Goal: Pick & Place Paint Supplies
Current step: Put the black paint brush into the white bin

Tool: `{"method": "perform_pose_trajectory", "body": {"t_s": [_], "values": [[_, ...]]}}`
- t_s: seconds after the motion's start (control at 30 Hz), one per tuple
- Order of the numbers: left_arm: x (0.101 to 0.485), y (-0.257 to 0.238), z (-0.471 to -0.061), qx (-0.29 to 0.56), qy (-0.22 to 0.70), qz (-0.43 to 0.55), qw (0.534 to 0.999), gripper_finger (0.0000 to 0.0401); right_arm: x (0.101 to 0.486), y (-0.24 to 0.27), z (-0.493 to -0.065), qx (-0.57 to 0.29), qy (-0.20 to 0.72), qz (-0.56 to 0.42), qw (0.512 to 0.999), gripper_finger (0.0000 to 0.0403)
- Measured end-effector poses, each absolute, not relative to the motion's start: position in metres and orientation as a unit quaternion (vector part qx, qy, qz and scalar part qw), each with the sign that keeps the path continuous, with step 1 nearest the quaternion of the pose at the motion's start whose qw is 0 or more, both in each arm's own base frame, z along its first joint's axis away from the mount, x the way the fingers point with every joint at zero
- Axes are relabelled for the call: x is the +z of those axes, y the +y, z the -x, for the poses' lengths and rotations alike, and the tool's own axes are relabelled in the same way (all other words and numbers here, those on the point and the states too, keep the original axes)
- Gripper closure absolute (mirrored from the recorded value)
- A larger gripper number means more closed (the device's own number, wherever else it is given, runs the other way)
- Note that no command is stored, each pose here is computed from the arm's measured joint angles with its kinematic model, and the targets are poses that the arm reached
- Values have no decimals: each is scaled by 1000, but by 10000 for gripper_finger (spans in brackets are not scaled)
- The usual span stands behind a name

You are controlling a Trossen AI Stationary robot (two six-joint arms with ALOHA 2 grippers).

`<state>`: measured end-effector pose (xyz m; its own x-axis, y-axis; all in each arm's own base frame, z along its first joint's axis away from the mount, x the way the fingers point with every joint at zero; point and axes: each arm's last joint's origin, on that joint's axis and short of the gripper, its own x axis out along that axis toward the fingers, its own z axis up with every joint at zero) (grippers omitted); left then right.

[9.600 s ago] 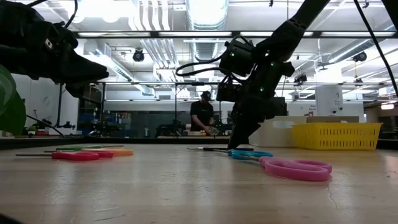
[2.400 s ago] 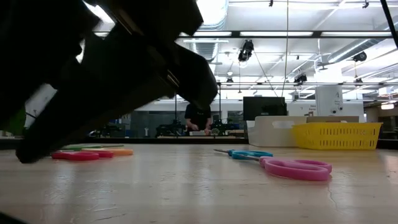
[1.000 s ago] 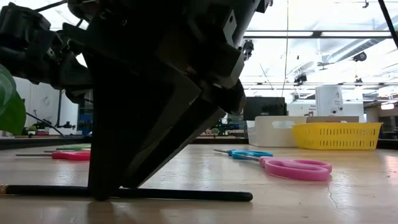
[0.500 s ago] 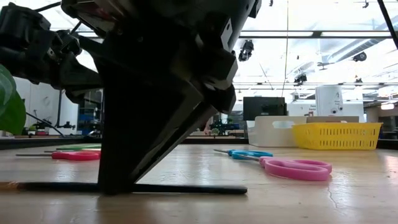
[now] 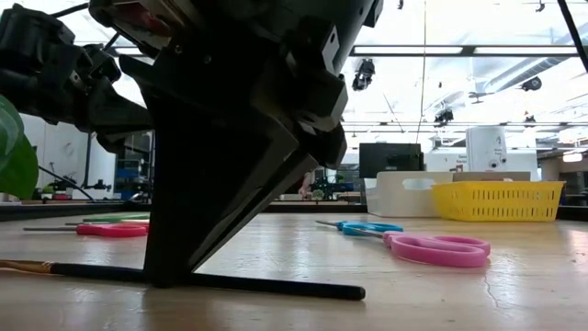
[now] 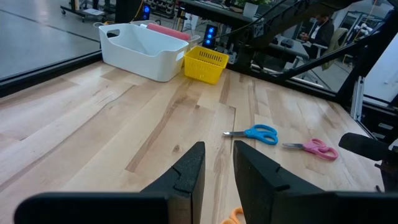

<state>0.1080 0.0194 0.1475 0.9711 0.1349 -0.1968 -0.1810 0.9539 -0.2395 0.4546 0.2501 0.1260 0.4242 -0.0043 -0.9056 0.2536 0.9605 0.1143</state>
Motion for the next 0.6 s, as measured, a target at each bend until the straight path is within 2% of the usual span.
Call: {"method": "perform_pose_trajectory", "body": {"t_s": [0.27, 0.6], "values": [[148, 19, -108, 80, 89, 129, 984, 314, 140, 245, -449, -98, 538, -128, 827, 391], [148, 19, -108, 80, 89, 129, 984, 314, 179, 227, -444, -123, 531, -129, 829, 391]]}}
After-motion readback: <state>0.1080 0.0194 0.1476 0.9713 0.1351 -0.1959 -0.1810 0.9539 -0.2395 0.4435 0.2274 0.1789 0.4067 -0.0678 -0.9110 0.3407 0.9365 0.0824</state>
